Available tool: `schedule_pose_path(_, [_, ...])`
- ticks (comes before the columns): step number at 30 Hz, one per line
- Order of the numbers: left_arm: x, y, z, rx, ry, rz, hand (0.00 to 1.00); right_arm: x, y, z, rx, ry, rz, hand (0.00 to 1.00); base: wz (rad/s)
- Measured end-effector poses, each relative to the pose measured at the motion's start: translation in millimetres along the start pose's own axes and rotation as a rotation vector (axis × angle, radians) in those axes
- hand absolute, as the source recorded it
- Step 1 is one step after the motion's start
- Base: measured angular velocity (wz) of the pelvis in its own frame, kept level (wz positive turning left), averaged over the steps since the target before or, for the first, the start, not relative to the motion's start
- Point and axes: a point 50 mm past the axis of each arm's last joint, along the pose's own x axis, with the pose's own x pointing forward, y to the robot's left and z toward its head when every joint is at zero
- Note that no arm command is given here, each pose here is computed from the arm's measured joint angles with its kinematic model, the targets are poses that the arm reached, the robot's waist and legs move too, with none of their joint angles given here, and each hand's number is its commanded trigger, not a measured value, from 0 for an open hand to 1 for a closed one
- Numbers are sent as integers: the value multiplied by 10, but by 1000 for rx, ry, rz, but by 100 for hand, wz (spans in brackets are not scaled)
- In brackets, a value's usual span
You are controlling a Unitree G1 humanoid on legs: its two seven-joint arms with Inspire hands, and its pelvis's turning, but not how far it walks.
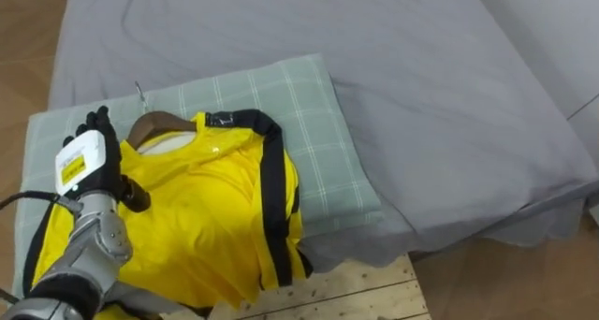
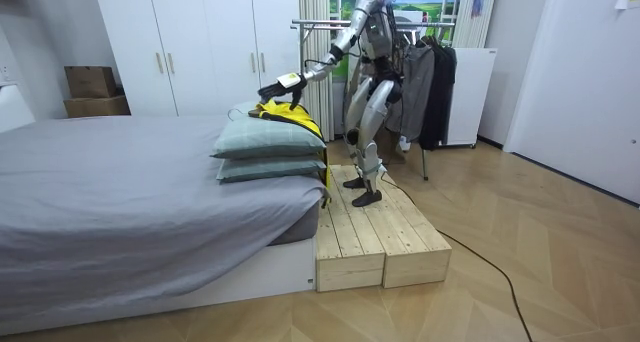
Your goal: Hang clothes
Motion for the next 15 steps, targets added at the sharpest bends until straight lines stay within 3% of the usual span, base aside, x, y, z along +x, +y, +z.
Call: schedule_pose_path(15, [49, 79, 111, -47, -1, 86, 0, 11, -82, 96, -5, -17, -51, 0, -4])
